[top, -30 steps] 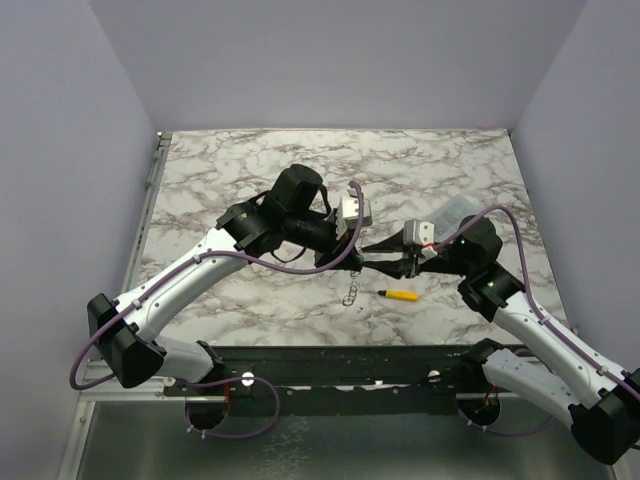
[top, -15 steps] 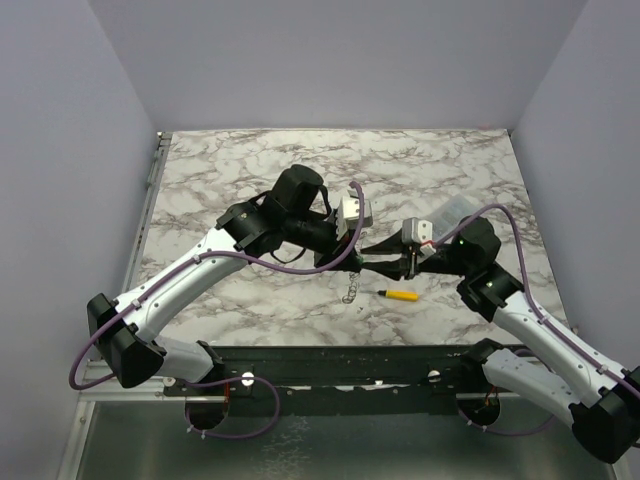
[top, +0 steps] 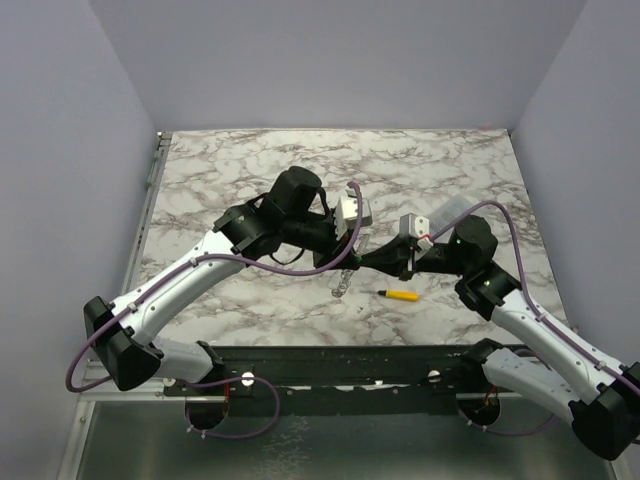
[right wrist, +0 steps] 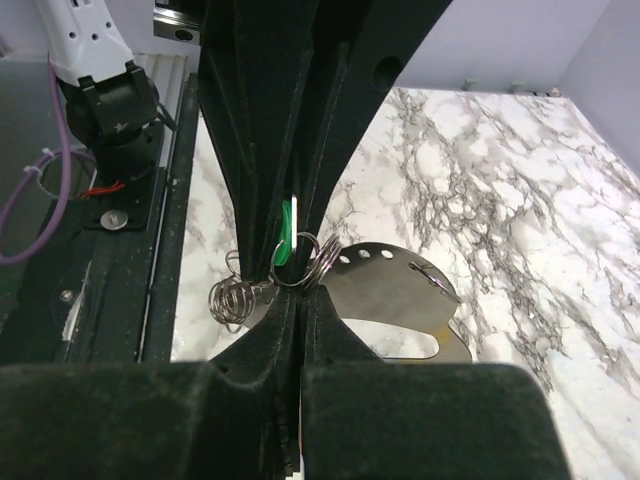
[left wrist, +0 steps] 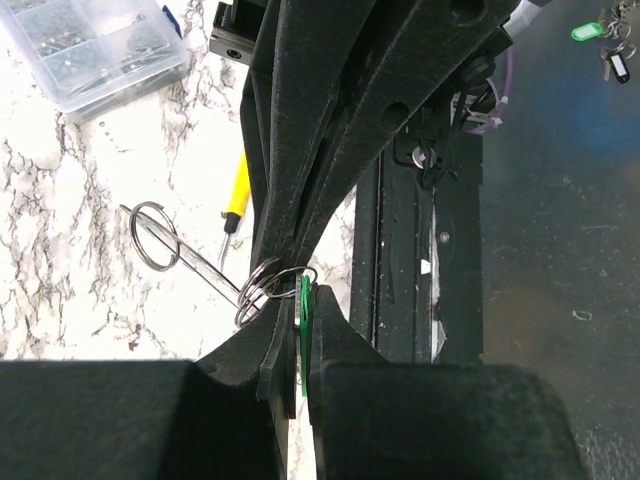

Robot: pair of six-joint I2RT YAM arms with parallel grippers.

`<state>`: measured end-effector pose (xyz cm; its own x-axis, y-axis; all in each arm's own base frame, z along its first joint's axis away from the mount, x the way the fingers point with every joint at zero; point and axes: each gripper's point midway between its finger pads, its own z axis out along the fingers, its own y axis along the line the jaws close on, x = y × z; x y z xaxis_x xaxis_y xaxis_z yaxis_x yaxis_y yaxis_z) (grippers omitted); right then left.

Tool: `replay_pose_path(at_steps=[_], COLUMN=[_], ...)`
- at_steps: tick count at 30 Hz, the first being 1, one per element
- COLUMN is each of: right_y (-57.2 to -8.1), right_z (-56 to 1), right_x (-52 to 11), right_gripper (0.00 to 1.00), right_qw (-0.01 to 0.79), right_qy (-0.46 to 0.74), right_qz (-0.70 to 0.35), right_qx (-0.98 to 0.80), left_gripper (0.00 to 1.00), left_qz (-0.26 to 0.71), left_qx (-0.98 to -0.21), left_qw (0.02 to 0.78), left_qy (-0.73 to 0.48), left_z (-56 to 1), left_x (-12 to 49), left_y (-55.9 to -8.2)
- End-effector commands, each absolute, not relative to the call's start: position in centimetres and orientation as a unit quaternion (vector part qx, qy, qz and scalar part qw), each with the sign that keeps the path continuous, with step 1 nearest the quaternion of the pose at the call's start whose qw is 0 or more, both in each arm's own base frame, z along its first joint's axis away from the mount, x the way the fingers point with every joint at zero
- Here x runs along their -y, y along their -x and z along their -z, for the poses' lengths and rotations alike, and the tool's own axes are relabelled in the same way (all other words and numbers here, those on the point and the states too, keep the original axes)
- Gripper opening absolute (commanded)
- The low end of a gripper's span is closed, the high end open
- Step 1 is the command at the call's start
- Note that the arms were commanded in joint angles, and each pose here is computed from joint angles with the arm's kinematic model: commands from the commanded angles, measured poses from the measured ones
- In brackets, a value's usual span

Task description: Remove the keys from the keyring

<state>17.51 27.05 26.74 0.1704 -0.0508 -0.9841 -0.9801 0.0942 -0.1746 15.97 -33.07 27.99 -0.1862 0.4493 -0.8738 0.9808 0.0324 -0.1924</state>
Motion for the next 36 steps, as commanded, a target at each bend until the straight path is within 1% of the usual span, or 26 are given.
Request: replay_pose_path(at_steps=[1, 9, 17, 23, 29, 36], right_y=[-16.0, -16.4, -16.9, -16.9, -16.3, -17.0], right_z=[-29.3, -28.5, -27.3, -24.7, -20.7, -16.8], right_x=[-27.9, -26.8, -26.4, -26.1, -25.7, -25.8], right_gripper=[0.01, 0.01, 0.00, 0.01, 0.01, 0.01], right_qw=[0.560, 0.570, 0.559, 0.538, 0.493, 0.460], right_qy=[0.526, 0.498, 0.478, 0.473, 0.470, 0.460], right_qz=[-0.452, -0.431, -0.424, -0.423, -0.425, -0.422], right_qx=[-0.453, -0.490, -0.528, -0.555, -0.595, -0.632], left_gripper=[0.00, 0.00, 0.00, 0.00, 0.00, 0.00], left_qz=[0.401, 0.372, 0.352, 0.359, 0.355, 0.378], left_qx=[-0.620, -0.611, -0.602, -0.613, -0.606, -0.613], left_qw=[0.383, 0.397, 0.381, 0.342, 0.333, 0.298], left_qy=[-0.556, -0.575, -0.607, -0.615, -0.629, -0.627], left_z=[-29.4, -28.3, -26.2, -22.5, -19.0, -15.4], left_x=[34.2, 32.6, 32.1, 32.3, 32.2, 32.2], left_y=[-17.7, -17.4, -17.2, -17.0, -17.0, -17.0])
